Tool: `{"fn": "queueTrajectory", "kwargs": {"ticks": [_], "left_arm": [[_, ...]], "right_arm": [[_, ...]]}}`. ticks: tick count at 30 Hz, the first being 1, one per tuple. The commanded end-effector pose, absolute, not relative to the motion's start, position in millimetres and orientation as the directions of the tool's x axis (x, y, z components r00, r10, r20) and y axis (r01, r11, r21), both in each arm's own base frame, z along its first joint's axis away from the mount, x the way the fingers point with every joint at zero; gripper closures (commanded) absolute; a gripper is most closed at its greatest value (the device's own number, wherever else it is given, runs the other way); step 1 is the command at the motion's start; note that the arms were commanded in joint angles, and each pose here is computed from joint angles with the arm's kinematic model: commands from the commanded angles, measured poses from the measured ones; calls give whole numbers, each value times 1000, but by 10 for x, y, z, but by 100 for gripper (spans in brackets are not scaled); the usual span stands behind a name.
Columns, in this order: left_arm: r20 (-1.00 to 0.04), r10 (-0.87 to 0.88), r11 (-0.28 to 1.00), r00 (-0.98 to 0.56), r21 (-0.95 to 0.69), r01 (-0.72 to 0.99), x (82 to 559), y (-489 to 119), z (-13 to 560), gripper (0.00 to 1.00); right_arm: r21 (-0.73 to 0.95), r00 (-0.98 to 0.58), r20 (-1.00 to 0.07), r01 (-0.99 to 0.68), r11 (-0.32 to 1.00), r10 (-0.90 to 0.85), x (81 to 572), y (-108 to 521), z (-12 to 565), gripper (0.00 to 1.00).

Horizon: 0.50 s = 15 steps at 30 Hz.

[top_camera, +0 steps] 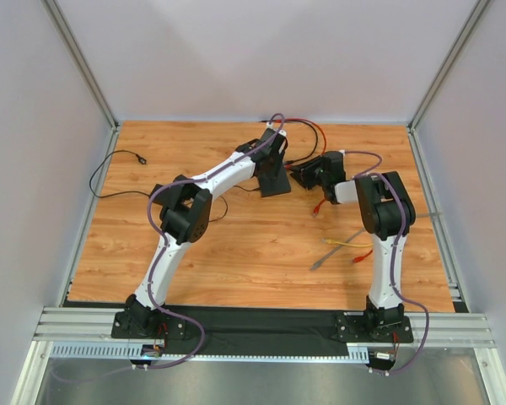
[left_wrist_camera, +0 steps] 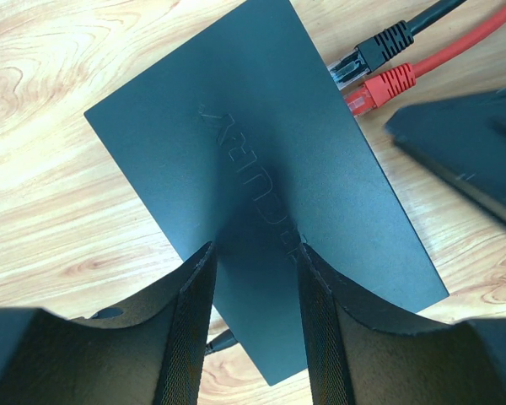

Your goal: Pull the plug from the switch port

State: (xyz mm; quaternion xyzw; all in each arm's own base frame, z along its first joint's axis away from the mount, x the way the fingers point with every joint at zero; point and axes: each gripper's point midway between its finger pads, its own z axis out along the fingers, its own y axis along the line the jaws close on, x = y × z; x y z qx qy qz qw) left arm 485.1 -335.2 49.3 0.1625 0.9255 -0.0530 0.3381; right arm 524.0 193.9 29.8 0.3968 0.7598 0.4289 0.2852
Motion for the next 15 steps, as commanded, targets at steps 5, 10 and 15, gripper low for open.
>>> {"fn": "queueTrajectory", "kwargs": {"ticks": [5,10,15], "left_arm": [[-532,326,931,-782,37,363,4646,-3237,107,49],[-530,324,932,-783,36,361,4648,-3231,95,49],[-530,325,931,-783,35,363,4641,-3240,95,49]], "right_arm": [[859,-550,-103,371,353,829,5255,2018,172,67],[856,-548,-96,381,350,831,5267,2019,139,67],[854,-544,-83,393,341,835,5287,2024,100,66]]}}
